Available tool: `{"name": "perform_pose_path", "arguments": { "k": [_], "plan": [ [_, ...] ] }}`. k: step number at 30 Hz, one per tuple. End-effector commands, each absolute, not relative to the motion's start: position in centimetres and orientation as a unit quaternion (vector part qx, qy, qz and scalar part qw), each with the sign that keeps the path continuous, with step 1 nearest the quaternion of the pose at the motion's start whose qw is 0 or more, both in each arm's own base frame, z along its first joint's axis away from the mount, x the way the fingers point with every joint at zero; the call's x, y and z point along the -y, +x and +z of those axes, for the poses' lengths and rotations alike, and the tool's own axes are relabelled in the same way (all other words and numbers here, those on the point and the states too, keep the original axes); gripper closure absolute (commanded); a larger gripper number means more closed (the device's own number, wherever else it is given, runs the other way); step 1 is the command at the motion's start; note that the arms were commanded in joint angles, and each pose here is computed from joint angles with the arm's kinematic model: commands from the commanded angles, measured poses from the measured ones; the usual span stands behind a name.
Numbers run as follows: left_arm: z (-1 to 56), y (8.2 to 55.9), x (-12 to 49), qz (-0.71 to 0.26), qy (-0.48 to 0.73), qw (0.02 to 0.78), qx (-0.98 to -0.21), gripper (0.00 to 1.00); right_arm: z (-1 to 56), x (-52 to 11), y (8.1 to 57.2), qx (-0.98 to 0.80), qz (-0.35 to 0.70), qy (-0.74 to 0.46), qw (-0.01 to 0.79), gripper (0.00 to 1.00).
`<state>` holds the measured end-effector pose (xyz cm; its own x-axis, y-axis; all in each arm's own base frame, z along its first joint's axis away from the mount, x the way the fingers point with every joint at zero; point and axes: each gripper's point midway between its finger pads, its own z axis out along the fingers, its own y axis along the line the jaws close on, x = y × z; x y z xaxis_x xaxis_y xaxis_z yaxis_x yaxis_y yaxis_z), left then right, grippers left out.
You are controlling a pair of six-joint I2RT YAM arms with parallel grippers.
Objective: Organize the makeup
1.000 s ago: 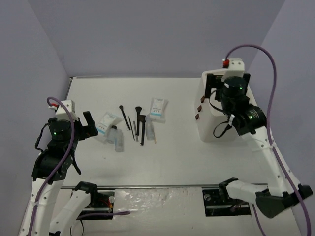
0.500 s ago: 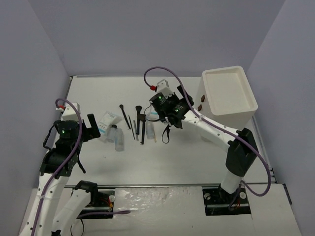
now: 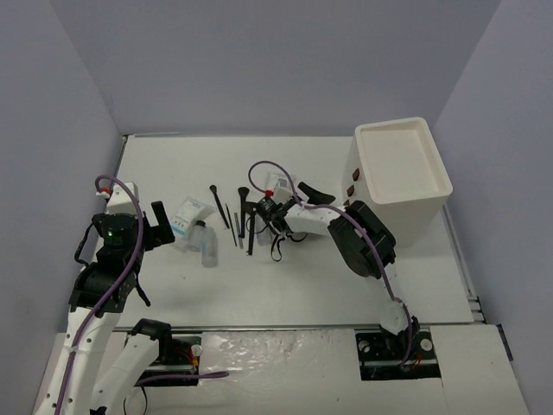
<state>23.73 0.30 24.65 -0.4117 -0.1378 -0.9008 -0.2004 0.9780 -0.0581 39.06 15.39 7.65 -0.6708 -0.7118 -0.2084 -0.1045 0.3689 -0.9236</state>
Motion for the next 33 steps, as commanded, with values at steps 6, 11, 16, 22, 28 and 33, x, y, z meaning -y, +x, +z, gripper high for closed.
{"name": "perform_pose_path", "arguments": {
  "k": [6, 11, 16, 22, 28, 33],
  "plan": [
    [26.8, 24.6, -0.3, 0.021, -0.113, 0.564, -0.818, 0.03, 8.1, -11.3, 40.8, -0.742, -0.567, -0.211, 0.288, 0.31],
    [26.8, 24.6, -0.2, 0.019, -0.111, 0.564, -0.818, 0.03, 7.1, -10.1, 40.9, -0.734, -0.587, -0.199, 0.277, 0.38],
    [26.7, 24.7, -0.1, 0.017, -0.109, 0.563, -0.819, 0.03, 6.9, -9.5, 40.9, -0.723, -0.604, -0.188, 0.277, 0.46],
    [26.6, 24.7, 0.1, 0.014, -0.107, 0.561, -0.821, 0.03, 7.2, -9.1, 41.0, -0.705, -0.628, -0.173, 0.282, 0.51],
    [26.6, 24.7, 0.1, 0.013, -0.106, 0.561, -0.821, 0.03, 7.1, -8.8, 41.0, -0.696, -0.640, -0.174, 0.275, 0.53],
    [26.6, 24.7, 0.1, 0.013, -0.106, 0.562, -0.821, 0.03, 7.0, -8.5, 41.1, -0.694, -0.644, -0.170, 0.272, 0.55]
  ]
}}
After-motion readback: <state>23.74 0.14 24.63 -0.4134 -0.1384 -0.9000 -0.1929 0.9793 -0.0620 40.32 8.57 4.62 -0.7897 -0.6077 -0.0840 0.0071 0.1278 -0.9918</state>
